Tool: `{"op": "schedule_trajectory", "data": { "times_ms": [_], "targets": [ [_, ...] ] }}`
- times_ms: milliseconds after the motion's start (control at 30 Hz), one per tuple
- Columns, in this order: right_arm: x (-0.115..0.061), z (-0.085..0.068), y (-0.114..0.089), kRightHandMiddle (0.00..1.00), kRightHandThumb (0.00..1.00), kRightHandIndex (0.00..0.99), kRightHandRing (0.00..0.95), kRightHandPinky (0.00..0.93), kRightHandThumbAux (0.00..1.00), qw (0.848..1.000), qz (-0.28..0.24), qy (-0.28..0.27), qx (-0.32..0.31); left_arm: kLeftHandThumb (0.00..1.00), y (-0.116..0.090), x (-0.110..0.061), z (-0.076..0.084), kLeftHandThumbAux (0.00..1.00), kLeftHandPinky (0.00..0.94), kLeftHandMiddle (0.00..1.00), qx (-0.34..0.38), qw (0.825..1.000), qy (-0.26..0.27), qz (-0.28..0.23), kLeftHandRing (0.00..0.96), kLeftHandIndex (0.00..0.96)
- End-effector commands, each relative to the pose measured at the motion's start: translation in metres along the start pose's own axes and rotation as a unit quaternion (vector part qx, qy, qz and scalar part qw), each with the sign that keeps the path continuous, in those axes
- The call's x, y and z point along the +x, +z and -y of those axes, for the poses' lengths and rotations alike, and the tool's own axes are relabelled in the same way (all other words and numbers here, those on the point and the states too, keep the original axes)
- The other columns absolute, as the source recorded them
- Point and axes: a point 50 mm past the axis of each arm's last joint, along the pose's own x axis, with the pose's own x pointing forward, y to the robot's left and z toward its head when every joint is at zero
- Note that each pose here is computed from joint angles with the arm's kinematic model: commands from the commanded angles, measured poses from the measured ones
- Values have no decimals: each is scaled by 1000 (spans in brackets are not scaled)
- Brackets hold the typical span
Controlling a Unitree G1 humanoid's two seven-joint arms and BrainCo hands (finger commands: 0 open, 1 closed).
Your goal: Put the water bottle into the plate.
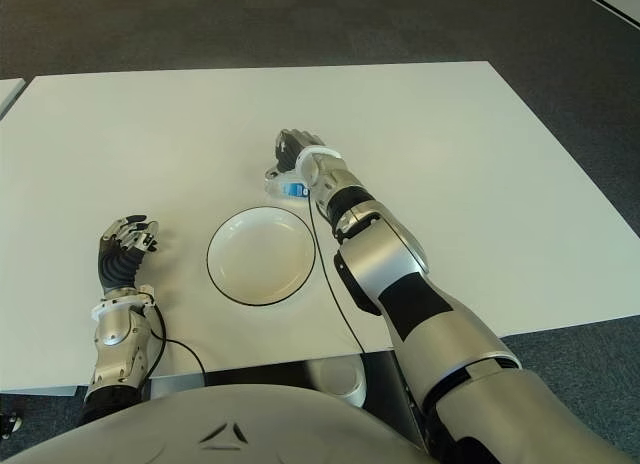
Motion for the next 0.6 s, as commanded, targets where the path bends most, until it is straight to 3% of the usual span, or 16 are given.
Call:
{"op": "schedule_trajectory", "data": {
  "times_ms": [33, 233, 600],
  "targets": [
    [1, 3, 3, 816, 705, 439, 808, 839, 727, 999, -7, -1, 42, 836, -4, 0, 2, 677, 611, 515, -1, 1000, -1, -16, 633, 400],
    [1, 4, 5, 858, 702, 438, 843, 851, 728, 998, -6, -3, 64, 835, -4, 1, 3, 677, 601, 506, -1, 1000, -1, -13, 622, 403],
    [2, 8, 8, 866, 701, 437, 853, 849, 728, 999, 2, -12, 50, 836, -3, 1, 5, 677, 618, 500, -8, 1000, 2, -11, 621, 405]
  ]
}}
